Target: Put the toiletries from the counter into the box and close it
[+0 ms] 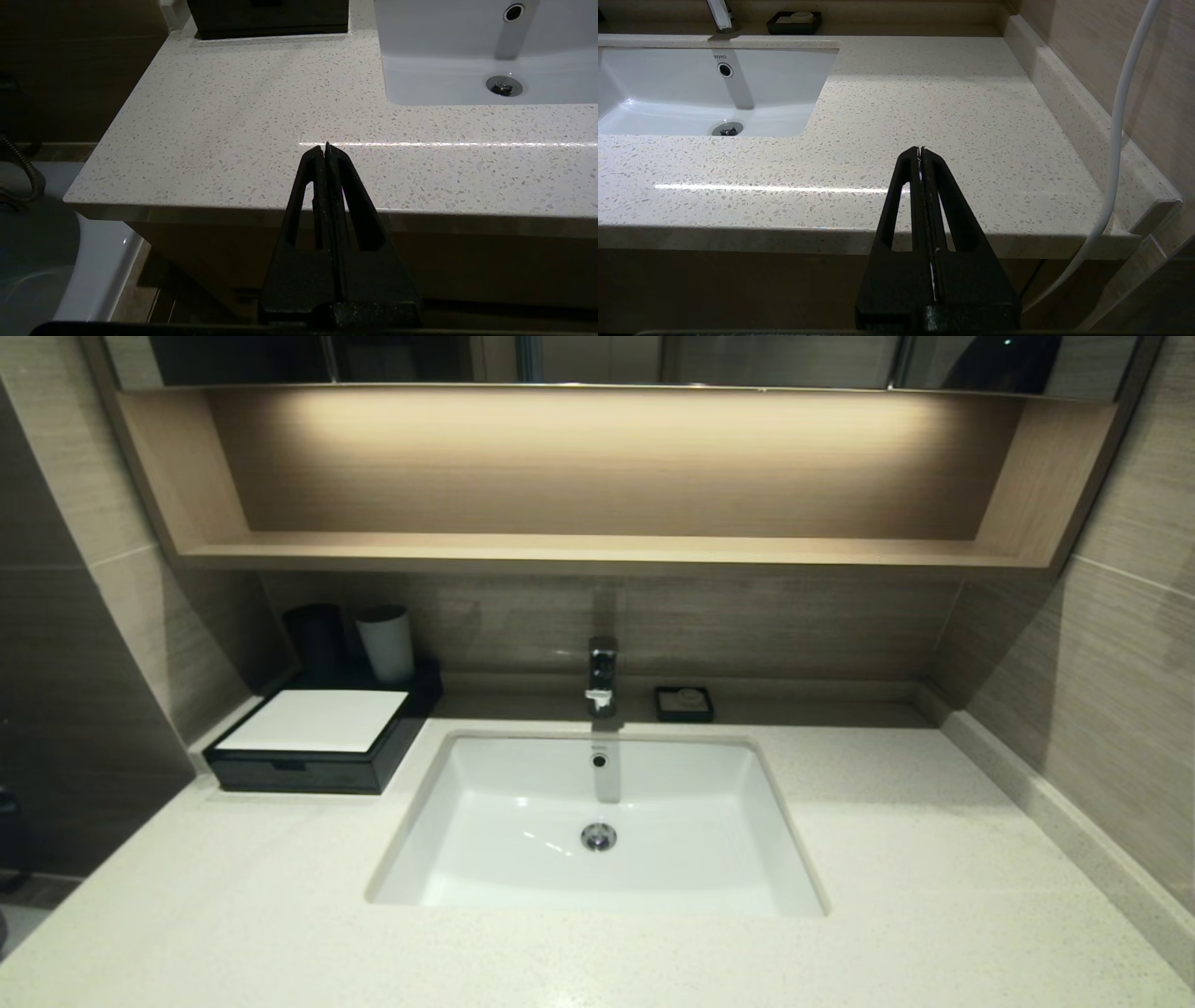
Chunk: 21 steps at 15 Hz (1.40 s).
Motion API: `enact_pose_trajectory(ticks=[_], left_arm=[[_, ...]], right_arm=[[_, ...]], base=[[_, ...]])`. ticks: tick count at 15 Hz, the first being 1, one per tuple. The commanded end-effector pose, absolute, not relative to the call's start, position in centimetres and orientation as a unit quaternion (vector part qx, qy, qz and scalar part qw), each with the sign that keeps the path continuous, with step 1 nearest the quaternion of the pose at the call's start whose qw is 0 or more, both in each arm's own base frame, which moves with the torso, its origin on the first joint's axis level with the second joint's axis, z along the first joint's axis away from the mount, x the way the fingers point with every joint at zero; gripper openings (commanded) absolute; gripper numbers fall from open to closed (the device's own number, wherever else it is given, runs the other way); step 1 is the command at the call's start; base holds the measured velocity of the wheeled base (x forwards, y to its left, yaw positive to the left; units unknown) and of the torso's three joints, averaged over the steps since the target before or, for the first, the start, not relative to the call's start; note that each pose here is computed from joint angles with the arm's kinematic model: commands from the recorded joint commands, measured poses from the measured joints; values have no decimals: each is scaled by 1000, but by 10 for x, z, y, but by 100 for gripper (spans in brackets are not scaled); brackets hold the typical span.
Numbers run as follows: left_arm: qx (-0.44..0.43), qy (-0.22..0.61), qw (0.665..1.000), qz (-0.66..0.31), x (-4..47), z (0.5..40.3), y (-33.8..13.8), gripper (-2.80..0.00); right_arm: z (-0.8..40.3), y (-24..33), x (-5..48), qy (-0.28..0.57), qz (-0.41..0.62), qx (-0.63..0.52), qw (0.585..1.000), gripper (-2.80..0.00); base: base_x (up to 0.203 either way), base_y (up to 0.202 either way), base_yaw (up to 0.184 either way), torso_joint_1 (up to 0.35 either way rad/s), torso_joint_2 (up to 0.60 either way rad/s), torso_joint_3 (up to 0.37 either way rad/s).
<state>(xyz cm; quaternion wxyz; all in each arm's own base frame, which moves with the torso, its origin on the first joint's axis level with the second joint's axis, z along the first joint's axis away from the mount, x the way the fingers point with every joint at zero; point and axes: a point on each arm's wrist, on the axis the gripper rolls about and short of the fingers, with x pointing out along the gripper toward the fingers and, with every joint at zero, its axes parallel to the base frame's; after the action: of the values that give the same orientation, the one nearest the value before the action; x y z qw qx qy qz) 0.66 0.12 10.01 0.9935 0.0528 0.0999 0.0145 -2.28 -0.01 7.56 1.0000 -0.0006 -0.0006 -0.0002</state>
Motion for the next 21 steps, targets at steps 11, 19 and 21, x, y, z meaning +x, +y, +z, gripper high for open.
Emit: enact_pose_trajectory(ticks=[11, 19, 21], left_arm=[[66, 61, 996, 8, -12, 85, 1, -280], [66, 42, 997, 4, -18, 85, 1, -280], [66, 43, 997, 3, -18, 84, 1, -280]], right_arm=[[75, 0, -23, 0, 0, -1, 1000, -280], [75, 0, -23, -2, 0, -1, 1000, -280], [75, 0, -23, -2, 0, -1, 1000, -280]], base=[[0, 0, 0, 0, 0, 0], [0, 0, 0, 0, 0, 0], [0, 0, 0, 0, 0, 0]])
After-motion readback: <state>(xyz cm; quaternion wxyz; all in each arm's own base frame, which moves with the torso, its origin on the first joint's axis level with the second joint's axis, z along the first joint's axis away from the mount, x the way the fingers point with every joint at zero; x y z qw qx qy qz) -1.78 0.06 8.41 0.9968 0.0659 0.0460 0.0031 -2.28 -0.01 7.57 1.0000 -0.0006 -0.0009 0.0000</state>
